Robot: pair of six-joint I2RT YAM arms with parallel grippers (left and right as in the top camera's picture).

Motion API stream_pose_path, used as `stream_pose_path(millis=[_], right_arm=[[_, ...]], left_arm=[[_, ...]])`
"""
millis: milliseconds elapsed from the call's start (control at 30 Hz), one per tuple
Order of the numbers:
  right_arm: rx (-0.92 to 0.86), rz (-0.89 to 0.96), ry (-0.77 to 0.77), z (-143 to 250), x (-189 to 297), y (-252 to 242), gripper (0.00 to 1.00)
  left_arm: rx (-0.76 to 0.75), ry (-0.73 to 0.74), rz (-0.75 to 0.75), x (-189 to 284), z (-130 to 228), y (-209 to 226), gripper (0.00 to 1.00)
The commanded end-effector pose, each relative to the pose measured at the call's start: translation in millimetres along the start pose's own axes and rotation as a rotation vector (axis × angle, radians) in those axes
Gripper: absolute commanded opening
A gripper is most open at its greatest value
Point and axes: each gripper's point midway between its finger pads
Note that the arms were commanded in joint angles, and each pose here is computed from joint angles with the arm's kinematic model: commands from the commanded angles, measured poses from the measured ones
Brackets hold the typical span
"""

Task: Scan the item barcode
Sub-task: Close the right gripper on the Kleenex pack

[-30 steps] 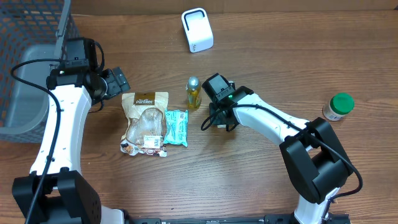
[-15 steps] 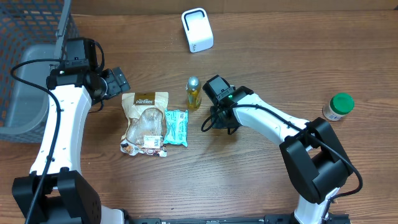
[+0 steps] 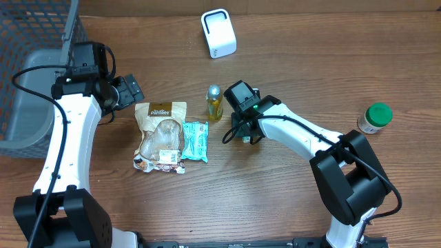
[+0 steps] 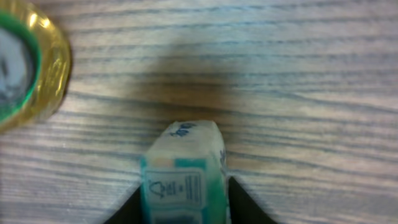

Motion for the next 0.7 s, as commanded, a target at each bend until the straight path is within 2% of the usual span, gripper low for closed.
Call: stream_pose_path(millis=[0, 100, 133, 167, 200, 300, 600, 633, 667], right_arm=[[-0.007, 0.019, -0.014, -2.5, -1.3, -4.6, 0.17], [-0.007, 0.024, -0.019, -3.3, -1.3, -5.4, 0.17], [-0.007, 0.024, -0.020, -3.5, -1.3, -5.5, 0.24], [-0.007, 0.024, -0.021, -3.9, -1.3, -5.6, 0.40], [-0.007, 0.028, -0.028, -5.1, -1.3, -5.9, 0.46], [-0.010, 0.033, -0.057, -11.2, -1.1, -5.9, 0.54], [-0.024, 0.016, -0.135, -28.4, 0.4, 0.2, 0.51], [-0.024, 0.016, -0.135, -28.4, 0.4, 0.2, 0.48], [-0.024, 0.016, -0.135, -28.3, 0.4, 0.1, 0.39]], left_arm=[[-0.009, -0.023, 0.010, 6.6, -5.3, -2.4, 1.00], [-0.009, -0.023, 0.010, 6.6, -5.3, -2.4, 1.00], [-0.009, -0.023, 0.010, 6.6, -5.4, -2.4, 1.00], [-0.009, -0.023, 0.010, 6.6, -5.3, -2.4, 1.00], [-0.009, -0.023, 0.010, 6.6, -5.4, -2.4, 1.00], [-0.009, -0.023, 0.010, 6.6, -5.3, -2.4, 1.00], [-0.009, -0.023, 0.010, 6.6, -5.3, -2.4, 1.00], [-0.009, -0.023, 0.010, 6.6, -5.3, -2.4, 1.00], [-0.009, -0.023, 0.010, 6.6, -5.3, -2.4, 1.00]])
Point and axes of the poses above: each gripper's point midway between its finger pads, its own x axis back along the fingers, its own y axis along the line the jaws close on, z = x × y, and after that the axes turned 11 degrees about -x, right-handed
